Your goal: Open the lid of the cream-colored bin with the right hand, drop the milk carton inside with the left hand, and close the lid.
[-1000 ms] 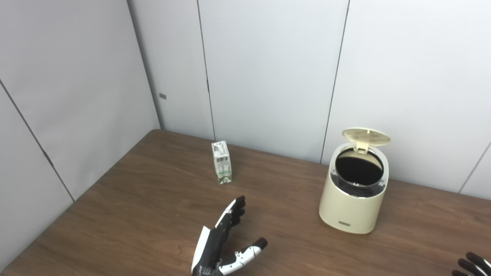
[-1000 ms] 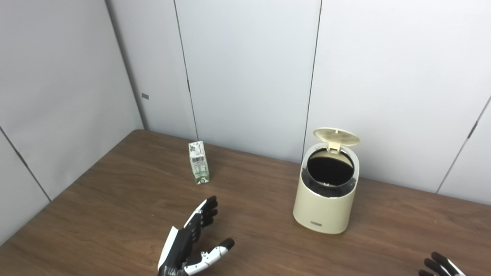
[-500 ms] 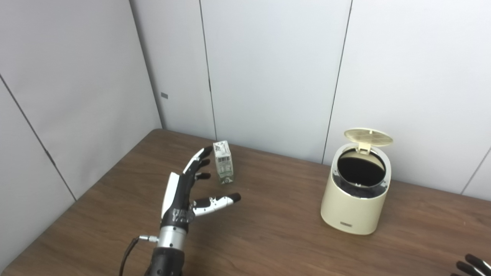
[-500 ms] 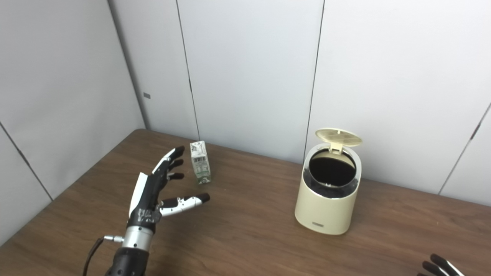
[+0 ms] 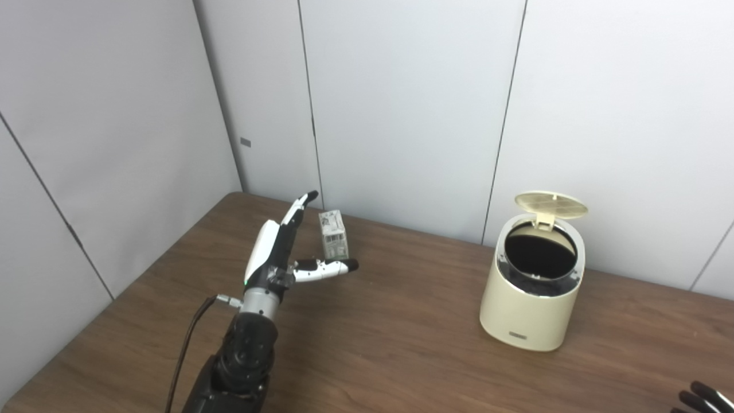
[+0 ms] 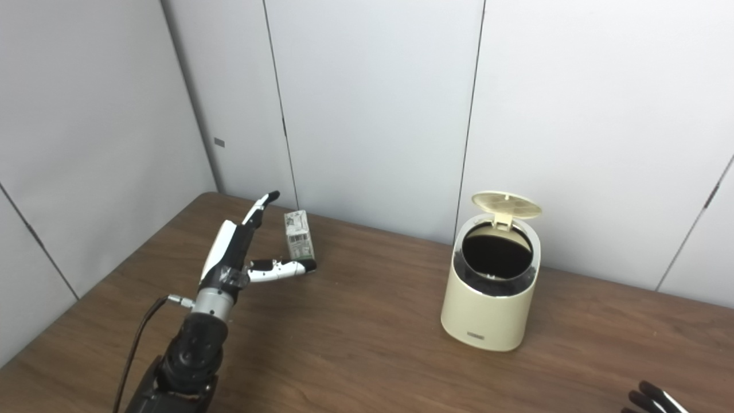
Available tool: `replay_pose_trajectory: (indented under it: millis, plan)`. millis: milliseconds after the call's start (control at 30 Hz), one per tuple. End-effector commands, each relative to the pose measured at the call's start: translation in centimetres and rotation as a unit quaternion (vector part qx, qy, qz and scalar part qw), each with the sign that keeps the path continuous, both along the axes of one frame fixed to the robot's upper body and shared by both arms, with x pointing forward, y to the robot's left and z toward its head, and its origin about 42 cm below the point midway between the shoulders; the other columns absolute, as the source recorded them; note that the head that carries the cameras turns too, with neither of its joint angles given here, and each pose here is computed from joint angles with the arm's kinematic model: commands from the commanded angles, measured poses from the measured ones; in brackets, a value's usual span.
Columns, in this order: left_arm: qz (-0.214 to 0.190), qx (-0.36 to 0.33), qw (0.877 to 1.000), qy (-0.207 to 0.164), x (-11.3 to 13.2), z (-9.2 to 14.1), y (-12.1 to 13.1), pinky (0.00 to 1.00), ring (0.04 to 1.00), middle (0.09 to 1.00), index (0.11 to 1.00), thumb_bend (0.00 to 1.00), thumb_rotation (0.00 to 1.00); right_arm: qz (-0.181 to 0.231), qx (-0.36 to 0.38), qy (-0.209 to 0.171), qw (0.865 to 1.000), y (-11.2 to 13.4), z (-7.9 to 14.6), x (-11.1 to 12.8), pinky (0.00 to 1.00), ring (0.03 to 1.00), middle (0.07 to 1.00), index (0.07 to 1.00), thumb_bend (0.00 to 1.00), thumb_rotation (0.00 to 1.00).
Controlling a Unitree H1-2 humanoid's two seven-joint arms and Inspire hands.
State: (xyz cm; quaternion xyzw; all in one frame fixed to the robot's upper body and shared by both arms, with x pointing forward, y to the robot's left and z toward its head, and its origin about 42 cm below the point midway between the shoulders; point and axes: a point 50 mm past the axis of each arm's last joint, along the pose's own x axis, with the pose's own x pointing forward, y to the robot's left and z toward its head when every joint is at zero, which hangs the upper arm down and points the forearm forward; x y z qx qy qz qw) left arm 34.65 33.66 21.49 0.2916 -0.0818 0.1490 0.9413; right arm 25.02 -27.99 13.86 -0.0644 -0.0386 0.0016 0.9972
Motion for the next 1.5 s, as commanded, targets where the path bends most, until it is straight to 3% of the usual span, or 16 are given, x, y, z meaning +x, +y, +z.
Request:
replay_pose_trajectory:
  millis: [0, 133, 267, 400, 567, 800, 933, 1000, 1100, 1333, 1367, 1400, 1467]
  plan:
    - [-0.005, 0.027, 0.999, -0.027, 1.5, 2.2, 0.4, 0.94, 0.998, 1.000, 1.000, 0.97, 0.19, 0.011, -0.006, -0.042, 0.999, 0.0, 1.6, 0.2, 0.59, 0.754, 0.805, 0.812, 0.86, 0.80]
    - [-0.011, 0.032, 0.999, -0.013, 3.3, 2.0, 1.0, 0.89, 0.993, 1.000, 1.000, 0.97, 0.16, 0.012, -0.033, -0.046, 0.998, 0.2, 1.4, 0.2, 0.60, 0.764, 0.820, 0.832, 0.86, 0.84]
    - [-0.009, 0.040, 0.999, -0.001, 4.8, 1.8, 1.5, 0.95, 1.000, 1.000, 1.000, 0.98, 0.17, 0.012, -0.045, -0.048, 0.998, 0.5, 1.4, 0.1, 0.64, 0.787, 0.839, 0.862, 0.85, 0.88]
    - [-0.004, 0.041, 0.999, 0.009, 6.2, 1.4, 1.9, 0.94, 1.000, 1.000, 1.000, 0.97, 0.17, 0.014, -0.042, -0.049, 0.998, 0.6, 1.3, 0.1, 0.66, 0.799, 0.850, 0.875, 0.84, 0.88]
    - [-0.015, 0.028, 0.999, 0.021, 7.2, 1.0, 2.7, 0.95, 0.999, 1.000, 0.997, 0.94, 0.16, 0.020, -0.051, -0.053, 0.997, 0.6, 1.2, 0.0, 0.67, 0.809, 0.861, 0.896, 0.81, 0.89]
    - [-0.024, 0.019, 0.999, 0.025, 7.8, 0.9, 3.4, 0.92, 0.968, 0.983, 0.971, 0.95, 0.13, 0.025, -0.045, -0.047, 0.998, 0.7, 0.9, 0.1, 0.69, 0.827, 0.871, 0.909, 0.83, 0.90]
    - [-0.027, 0.012, 0.999, 0.018, 8.0, 0.9, 3.8, 0.81, 0.915, 0.944, 0.959, 0.95, 0.14, 0.037, -0.027, -0.047, 0.998, 1.0, 0.9, 0.0, 0.72, 0.842, 0.881, 0.923, 0.81, 0.90]
    - [-0.025, 0.008, 1.000, 0.014, 8.0, 0.9, 3.8, 0.66, 0.812, 0.872, 0.915, 0.90, 0.07, 0.048, -0.008, -0.048, 0.998, 1.0, 0.8, 0.1, 0.77, 0.871, 0.897, 0.939, 0.77, 0.85]
    - [-0.019, 0.016, 1.000, 0.012, 8.0, 1.1, 3.7, 0.58, 0.719, 0.785, 0.835, 0.86, 0.01, 0.050, 0.000, -0.043, 0.998, 1.0, 0.6, 0.1, 0.79, 0.876, 0.898, 0.945, 0.77, 0.83]
    - [-0.006, 0.043, 0.999, 0.004, 8.1, 0.7, 3.4, 0.47, 0.556, 0.626, 0.678, 0.76, 0.00, 0.054, 0.007, -0.038, 0.998, 0.9, 0.2, 0.1, 0.81, 0.872, 0.890, 0.952, 0.76, 0.81]
    - [-0.003, 0.048, 0.999, -0.004, 8.2, 0.5, 3.3, 0.48, 0.493, 0.552, 0.615, 0.63, 0.00, 0.052, 0.005, -0.037, 0.998, 0.8, 0.1, 0.2, 0.81, 0.871, 0.887, 0.964, 0.77, 0.81]
    - [-0.001, 0.054, 0.998, -0.011, 8.3, 0.4, 3.1, 0.48, 0.467, 0.515, 0.572, 0.57, 0.00, 0.052, 0.002, -0.036, 0.998, 0.8, 0.1, 0.2, 0.80, 0.868, 0.883, 0.972, 0.78, 0.82]
    - [0.002, 0.070, 0.997, -0.023, 8.6, 0.2, 2.6, 0.45, 0.467, 0.501, 0.476, 0.50, 0.00, 0.053, 0.005, -0.034, 0.998, 0.7, 0.0, 0.1, 0.78, 0.862, 0.876, 0.974, 0.79, 0.82]
